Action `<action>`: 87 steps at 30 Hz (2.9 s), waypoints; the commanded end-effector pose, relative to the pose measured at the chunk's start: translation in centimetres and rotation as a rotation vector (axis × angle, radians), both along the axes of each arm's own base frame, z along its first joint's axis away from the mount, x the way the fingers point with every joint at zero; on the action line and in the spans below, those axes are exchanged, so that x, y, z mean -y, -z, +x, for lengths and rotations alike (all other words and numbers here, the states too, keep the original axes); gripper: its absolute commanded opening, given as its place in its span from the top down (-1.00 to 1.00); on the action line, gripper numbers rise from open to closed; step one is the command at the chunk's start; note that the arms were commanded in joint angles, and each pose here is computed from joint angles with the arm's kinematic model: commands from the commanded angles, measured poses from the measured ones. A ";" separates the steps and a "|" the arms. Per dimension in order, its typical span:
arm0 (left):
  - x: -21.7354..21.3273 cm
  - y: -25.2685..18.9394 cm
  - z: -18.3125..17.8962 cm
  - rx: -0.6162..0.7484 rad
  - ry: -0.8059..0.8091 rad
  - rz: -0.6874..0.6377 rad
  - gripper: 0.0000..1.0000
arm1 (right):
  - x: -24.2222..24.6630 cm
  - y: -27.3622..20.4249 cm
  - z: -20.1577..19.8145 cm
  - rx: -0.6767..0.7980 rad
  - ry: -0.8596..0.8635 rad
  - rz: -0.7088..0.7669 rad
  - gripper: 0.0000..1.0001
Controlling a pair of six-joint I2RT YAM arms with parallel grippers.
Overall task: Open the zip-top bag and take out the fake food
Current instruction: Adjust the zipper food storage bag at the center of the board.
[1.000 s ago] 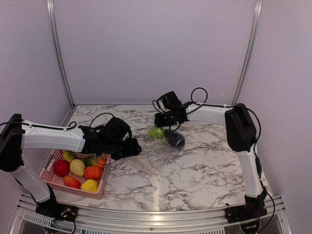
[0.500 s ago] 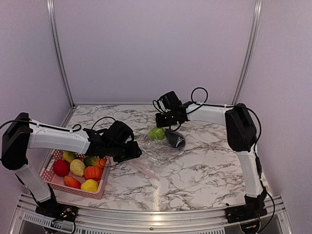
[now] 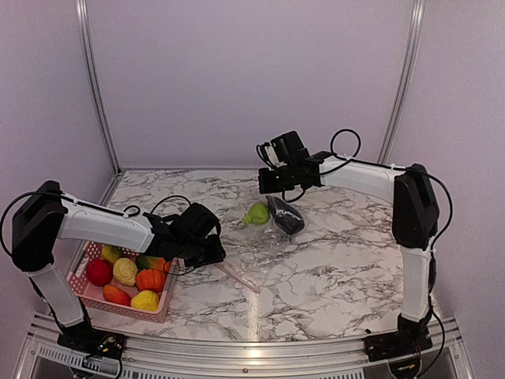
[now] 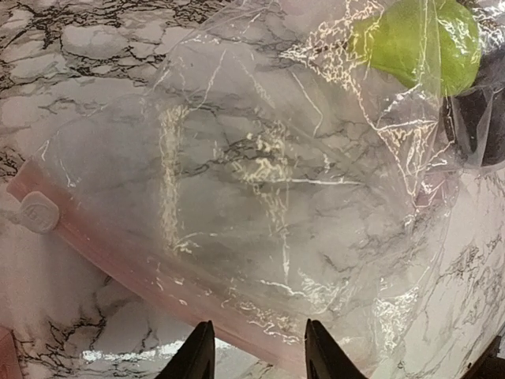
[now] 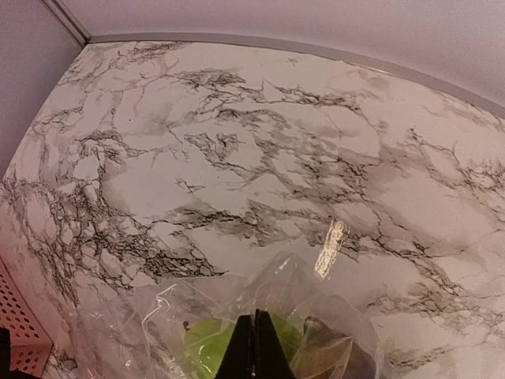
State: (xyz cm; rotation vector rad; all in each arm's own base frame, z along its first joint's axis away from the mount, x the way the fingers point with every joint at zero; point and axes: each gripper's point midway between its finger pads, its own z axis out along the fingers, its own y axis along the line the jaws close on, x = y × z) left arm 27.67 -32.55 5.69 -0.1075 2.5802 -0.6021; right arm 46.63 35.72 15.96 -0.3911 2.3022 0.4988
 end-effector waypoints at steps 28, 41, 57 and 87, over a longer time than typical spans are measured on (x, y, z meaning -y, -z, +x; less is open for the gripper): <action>2.5 2.0 0.4 -0.018 0.066 -0.020 0.68 | 0.6 -1.6 -1.3 -0.011 -0.012 0.011 1.00; 0.8 6.0 -1.1 -0.095 0.054 0.052 0.78 | 1.2 -3.5 -0.5 0.023 0.010 -0.011 1.00; -0.7 7.3 -2.1 -0.121 0.040 0.083 0.79 | 1.9 -6.3 1.7 0.095 0.067 -0.066 1.00; -0.4 0.2 -0.9 0.004 0.049 0.021 0.64 | -2.0 -0.2 -6.0 -0.030 -0.118 -0.116 0.33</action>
